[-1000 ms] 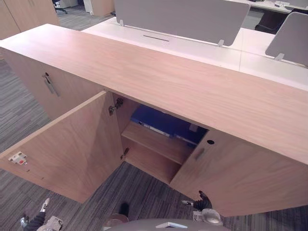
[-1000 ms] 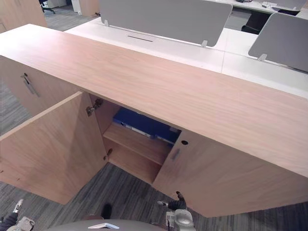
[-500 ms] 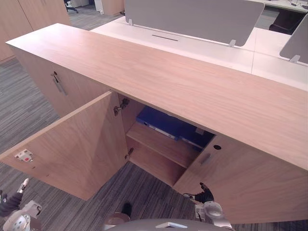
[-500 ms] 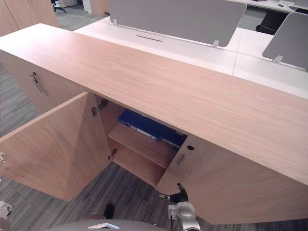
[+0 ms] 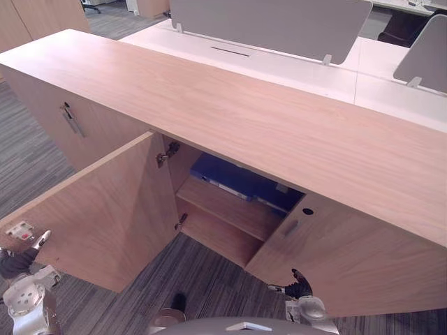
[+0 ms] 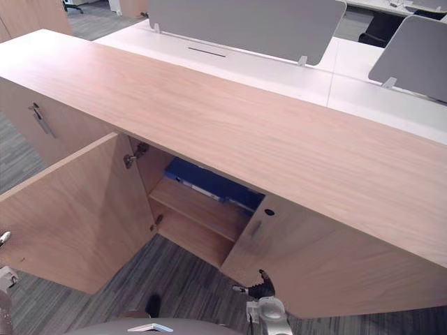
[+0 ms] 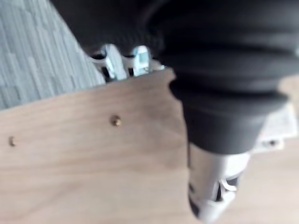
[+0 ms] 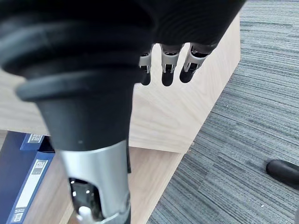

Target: Walk over to the cabinet, pick up the folder, carry it to the office cabinet, place the folder inside the office cabinet, then close the office cabinet door

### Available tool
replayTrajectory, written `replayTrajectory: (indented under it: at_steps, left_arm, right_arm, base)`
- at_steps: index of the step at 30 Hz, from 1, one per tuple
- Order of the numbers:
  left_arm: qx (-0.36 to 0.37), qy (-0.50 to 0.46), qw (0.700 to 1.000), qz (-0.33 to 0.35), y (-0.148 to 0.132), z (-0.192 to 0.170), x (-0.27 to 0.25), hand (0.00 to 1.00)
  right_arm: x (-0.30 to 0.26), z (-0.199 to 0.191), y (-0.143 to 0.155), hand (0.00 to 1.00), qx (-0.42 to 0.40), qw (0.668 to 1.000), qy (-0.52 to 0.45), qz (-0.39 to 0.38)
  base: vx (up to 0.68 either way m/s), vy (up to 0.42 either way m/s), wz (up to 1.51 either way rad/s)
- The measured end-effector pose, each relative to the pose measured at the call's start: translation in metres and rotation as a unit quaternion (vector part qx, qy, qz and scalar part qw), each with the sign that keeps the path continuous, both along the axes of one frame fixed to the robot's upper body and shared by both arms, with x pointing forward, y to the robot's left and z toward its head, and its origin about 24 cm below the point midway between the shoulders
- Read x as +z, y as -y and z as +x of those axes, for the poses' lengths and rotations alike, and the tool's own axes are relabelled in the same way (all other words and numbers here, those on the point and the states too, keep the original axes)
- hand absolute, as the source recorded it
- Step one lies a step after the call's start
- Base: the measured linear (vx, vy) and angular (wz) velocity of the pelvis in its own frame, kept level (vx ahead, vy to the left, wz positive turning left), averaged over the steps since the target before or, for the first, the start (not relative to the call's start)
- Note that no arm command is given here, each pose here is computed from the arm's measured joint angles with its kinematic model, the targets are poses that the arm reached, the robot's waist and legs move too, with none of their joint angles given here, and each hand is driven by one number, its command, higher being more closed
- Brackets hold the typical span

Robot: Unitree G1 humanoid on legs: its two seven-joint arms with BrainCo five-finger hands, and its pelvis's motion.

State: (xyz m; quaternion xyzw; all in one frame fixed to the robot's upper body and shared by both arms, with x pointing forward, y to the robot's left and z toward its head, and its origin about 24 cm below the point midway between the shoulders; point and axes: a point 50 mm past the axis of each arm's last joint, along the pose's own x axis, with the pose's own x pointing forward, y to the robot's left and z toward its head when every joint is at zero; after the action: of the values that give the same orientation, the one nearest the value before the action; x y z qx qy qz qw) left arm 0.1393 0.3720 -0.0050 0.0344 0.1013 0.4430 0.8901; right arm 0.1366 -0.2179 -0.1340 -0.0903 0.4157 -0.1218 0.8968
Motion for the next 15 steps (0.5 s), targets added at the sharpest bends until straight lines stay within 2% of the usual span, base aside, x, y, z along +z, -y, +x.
replayTrajectory:
  at_steps: [8,15]
  left_arm:
    - [-0.010,-0.011,1.000,0.002,0.004,0.001,-0.001,0.00]
    - [-0.021,0.005,1.000,-0.018,0.018,0.001,-0.005,0.00]
  right_arm:
    - [-0.001,-0.002,-0.002,0.00,0.002,1.000,-0.005,0.004]
    - [-0.007,-0.013,-0.002,0.00,0.006,1.000,-0.031,0.001]
  base:
    - [-0.06,-0.007,-0.05]
    - [-0.06,0.007,-0.06]
